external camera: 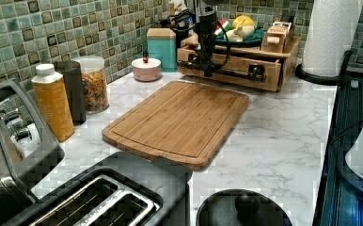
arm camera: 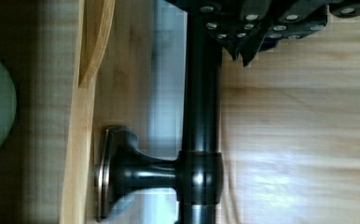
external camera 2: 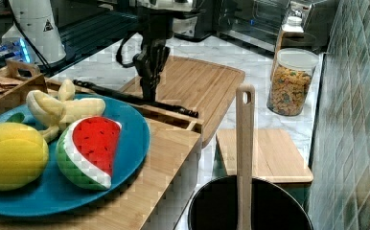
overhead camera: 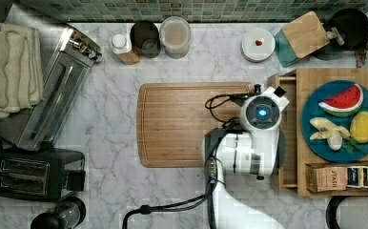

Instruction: Close the drawer.

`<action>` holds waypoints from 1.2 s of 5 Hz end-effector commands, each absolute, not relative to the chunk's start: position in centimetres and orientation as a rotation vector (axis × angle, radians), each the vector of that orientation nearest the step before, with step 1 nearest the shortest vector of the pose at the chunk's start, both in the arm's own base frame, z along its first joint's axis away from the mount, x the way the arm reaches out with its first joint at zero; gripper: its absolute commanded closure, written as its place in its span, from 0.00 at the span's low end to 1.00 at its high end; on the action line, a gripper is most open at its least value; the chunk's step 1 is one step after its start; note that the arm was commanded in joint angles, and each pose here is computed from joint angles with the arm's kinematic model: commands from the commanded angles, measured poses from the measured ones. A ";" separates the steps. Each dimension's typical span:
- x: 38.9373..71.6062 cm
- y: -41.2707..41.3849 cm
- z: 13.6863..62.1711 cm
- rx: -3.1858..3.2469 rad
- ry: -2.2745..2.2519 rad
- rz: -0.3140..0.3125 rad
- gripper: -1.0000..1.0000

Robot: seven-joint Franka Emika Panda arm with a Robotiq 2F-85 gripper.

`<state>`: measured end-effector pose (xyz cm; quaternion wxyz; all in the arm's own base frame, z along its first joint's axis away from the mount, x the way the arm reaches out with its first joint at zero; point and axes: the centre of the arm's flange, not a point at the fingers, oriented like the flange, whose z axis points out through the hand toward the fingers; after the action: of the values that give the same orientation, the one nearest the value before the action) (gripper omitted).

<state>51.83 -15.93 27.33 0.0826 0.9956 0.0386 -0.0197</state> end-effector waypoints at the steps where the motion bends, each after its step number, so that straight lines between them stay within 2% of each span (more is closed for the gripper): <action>1: 49.5 -35.8 31.0 2.882 -0.089 0.053 1.00; 2: 48.9 -37.2 31.0 2.839 -0.085 0.073 1.00; 3: 48.6 -37.8 31.2 2.830 -0.113 0.044 1.00; 6: 48.6 -37.8 31.2 2.830 -0.113 0.044 1.00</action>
<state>52.40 -21.31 26.99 0.0812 0.9959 0.0359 -0.0197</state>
